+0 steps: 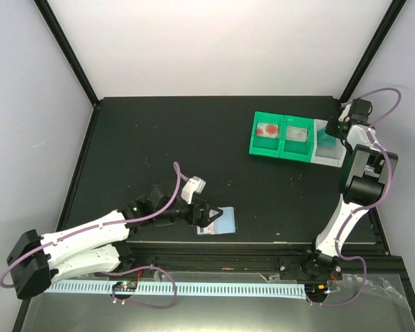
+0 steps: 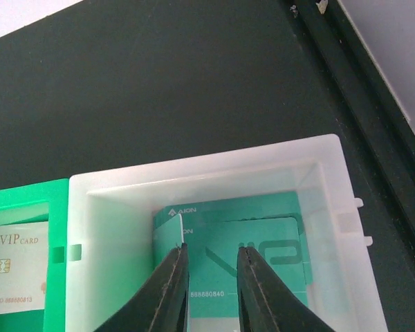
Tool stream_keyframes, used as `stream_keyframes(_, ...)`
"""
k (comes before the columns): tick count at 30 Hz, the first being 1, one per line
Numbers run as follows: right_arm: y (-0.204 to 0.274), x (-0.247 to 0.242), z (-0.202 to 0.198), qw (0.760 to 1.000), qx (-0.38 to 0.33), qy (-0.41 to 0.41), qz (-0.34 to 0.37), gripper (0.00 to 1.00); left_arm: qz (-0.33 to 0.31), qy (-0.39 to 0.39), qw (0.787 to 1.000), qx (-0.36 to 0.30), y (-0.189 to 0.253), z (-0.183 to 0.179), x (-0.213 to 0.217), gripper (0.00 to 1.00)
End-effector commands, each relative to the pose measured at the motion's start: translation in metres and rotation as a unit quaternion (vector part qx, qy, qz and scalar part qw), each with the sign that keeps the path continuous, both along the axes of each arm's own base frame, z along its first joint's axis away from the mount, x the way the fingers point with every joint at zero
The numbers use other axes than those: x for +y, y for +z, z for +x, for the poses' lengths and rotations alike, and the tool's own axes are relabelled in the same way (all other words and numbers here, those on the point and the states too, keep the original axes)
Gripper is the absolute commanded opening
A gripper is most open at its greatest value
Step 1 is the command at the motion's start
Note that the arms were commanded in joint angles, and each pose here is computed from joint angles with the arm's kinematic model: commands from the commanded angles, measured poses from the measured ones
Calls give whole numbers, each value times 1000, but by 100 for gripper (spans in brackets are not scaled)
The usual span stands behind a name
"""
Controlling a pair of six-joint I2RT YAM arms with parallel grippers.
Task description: Take the credit cards out of the card holder
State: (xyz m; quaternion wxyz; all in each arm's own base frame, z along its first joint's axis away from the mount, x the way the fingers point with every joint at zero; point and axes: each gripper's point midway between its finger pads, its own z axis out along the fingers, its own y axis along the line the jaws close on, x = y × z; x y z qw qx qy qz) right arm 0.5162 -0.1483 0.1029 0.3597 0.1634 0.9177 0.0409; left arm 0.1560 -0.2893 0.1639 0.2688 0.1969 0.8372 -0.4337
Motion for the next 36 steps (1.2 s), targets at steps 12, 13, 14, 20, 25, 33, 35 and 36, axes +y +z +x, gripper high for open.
stream_keyframes(12,17,0,2,1000,0,-17,19,20,11,25,1000,-3,-2,8,11,99)
stream_keyframes(13,20,4,2,1000,-5,-12,26,18,9,25,1000,-1,-2,8,11,99)
stream_keyframes(14,22,7,1,1000,-7,-8,30,10,8,25,1000,-1,-3,8,11,99)
stream_keyframes(20,16,17,-2,999,3,18,43,1,8,21,1000,2,-6,7,10,99)
stream_keyframes(25,2,24,-3,997,18,39,57,1,10,21,1000,-2,-4,10,10,99)
stream_keyframes(33,-20,11,-5,997,63,17,36,1,15,18,1000,4,-9,11,9,99)
stream_keyframes(35,-23,7,-4,997,67,13,29,1,17,19,1000,6,-11,12,9,99)
stream_keyframes(36,-28,6,-3,997,70,12,27,1,18,19,1000,7,-12,12,9,99)
